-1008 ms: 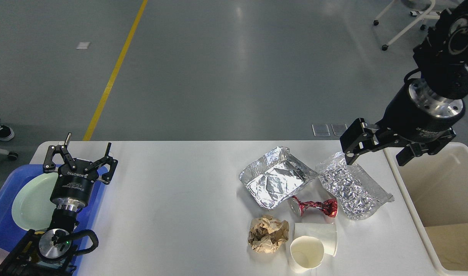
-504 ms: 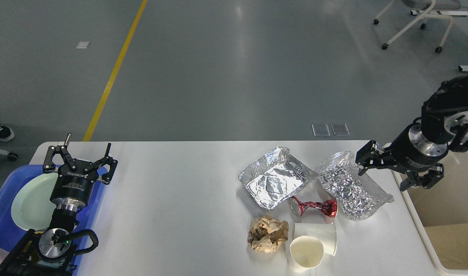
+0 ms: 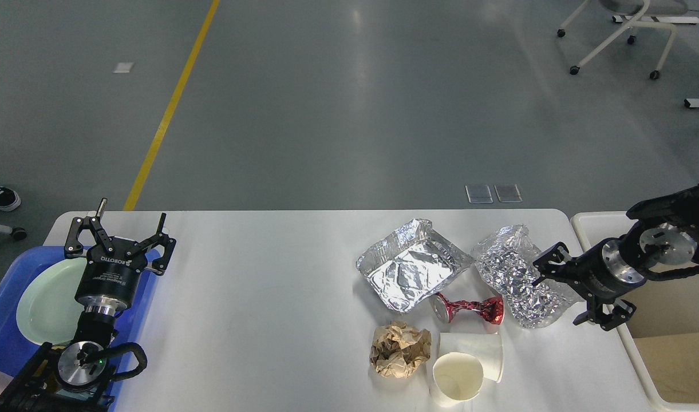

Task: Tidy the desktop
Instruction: 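Move the right gripper over the crumpled foil and lower it, then close the right gripper on the crumpled foil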

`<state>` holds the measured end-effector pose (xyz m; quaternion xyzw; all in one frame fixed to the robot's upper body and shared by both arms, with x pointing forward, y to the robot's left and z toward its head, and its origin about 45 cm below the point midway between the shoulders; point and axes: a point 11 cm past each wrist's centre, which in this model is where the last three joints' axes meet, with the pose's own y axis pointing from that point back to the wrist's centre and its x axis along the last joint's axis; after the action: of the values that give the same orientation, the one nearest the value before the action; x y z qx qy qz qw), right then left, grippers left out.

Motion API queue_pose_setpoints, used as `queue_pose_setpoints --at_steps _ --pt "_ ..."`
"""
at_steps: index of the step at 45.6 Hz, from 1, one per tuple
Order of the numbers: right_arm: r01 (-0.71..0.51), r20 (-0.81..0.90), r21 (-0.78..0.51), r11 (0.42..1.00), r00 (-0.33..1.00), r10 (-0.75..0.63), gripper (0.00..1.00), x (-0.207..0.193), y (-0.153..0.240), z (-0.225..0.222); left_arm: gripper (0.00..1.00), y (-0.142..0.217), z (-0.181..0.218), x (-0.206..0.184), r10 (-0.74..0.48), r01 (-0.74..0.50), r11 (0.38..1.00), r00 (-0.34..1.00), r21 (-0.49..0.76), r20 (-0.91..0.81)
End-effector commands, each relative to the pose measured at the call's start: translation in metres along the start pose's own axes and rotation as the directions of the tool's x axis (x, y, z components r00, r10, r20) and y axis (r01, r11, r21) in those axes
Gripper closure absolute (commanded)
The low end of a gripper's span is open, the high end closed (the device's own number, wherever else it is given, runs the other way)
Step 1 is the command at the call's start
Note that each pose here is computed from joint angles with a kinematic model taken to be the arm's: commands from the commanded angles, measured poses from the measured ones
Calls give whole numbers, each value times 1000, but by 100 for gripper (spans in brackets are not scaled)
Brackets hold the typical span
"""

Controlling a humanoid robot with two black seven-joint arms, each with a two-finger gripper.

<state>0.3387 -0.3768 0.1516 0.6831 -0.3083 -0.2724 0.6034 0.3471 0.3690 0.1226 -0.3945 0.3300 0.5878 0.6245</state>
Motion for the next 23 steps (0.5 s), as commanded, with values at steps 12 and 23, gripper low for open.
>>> queue_pose_setpoints --at_steps 12,23 --pt "-55 111 23 998 992 53 10 -3 -61 27 4 0 0 0 -1 1 1000 1000 0 0" --pt "-125 165 32 992 979 118 24 5 -79 38 4 0 0 0 -1 1 1000 1000 0 0"
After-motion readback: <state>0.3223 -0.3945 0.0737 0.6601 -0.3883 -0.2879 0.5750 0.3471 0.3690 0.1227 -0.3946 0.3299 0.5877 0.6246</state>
